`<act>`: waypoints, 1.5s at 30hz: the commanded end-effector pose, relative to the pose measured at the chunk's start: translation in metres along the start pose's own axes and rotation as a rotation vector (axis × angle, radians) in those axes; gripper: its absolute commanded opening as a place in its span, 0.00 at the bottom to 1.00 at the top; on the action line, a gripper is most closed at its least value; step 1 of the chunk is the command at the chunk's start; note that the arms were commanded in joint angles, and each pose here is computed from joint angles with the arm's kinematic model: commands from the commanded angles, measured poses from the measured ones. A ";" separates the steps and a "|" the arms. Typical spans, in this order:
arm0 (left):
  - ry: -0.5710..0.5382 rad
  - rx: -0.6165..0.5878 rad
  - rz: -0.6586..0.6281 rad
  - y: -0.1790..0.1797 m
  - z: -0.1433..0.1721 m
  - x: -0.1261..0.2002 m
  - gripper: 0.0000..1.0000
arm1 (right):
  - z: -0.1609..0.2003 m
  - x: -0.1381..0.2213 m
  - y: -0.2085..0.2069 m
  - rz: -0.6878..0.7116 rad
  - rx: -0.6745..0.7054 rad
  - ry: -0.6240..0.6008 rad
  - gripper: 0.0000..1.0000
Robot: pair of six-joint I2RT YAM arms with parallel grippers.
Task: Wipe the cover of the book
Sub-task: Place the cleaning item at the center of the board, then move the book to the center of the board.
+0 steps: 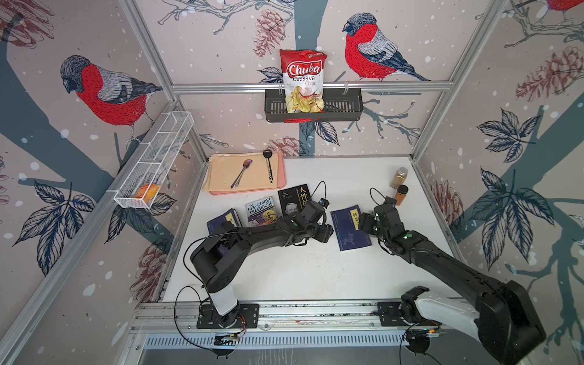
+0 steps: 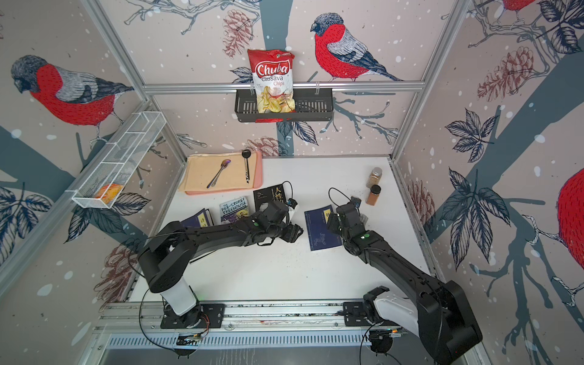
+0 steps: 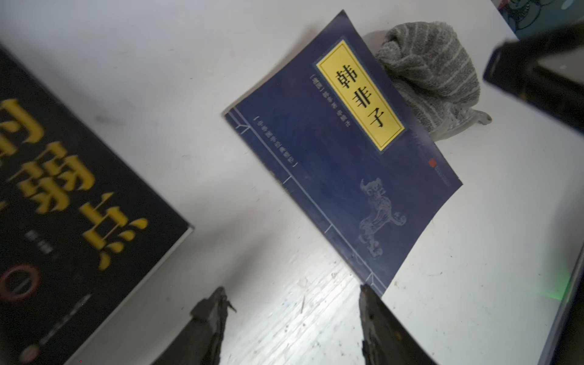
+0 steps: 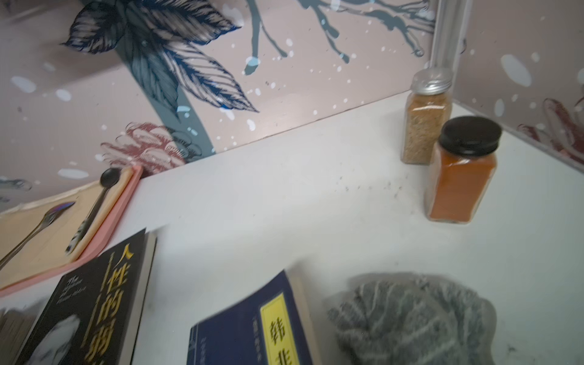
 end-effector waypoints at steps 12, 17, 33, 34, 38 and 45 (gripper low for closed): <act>-0.231 0.158 -0.241 0.070 0.028 0.097 0.94 | 0.093 -0.004 0.001 -0.123 -0.071 0.181 0.74; -0.254 0.186 -0.276 0.089 0.041 0.118 0.95 | 0.095 -0.012 0.019 -0.193 -0.076 0.230 0.74; -0.255 0.179 -0.307 0.097 0.048 0.127 0.96 | 0.066 -0.065 0.034 -0.134 -0.024 0.232 0.73; -0.260 0.177 -0.309 0.098 0.047 0.128 0.96 | 0.063 -0.066 0.035 -0.130 -0.016 0.233 0.72; -0.304 0.179 -0.339 0.110 0.037 0.133 0.96 | 0.045 -0.051 0.047 -0.158 0.028 0.195 0.73; -0.408 0.243 -0.574 0.177 0.019 0.162 0.96 | -0.047 -0.005 0.043 -0.184 0.056 -0.053 0.82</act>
Point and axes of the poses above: each gripper's point midway between its finger pads, its own x axis back along the fingers, its own y axis along the line the jaws close on, z = x × y, the point moved 3 cm from there along x, back along the fingers, and after that the axes turned 2 degrees about x, right-handed, at the moved point
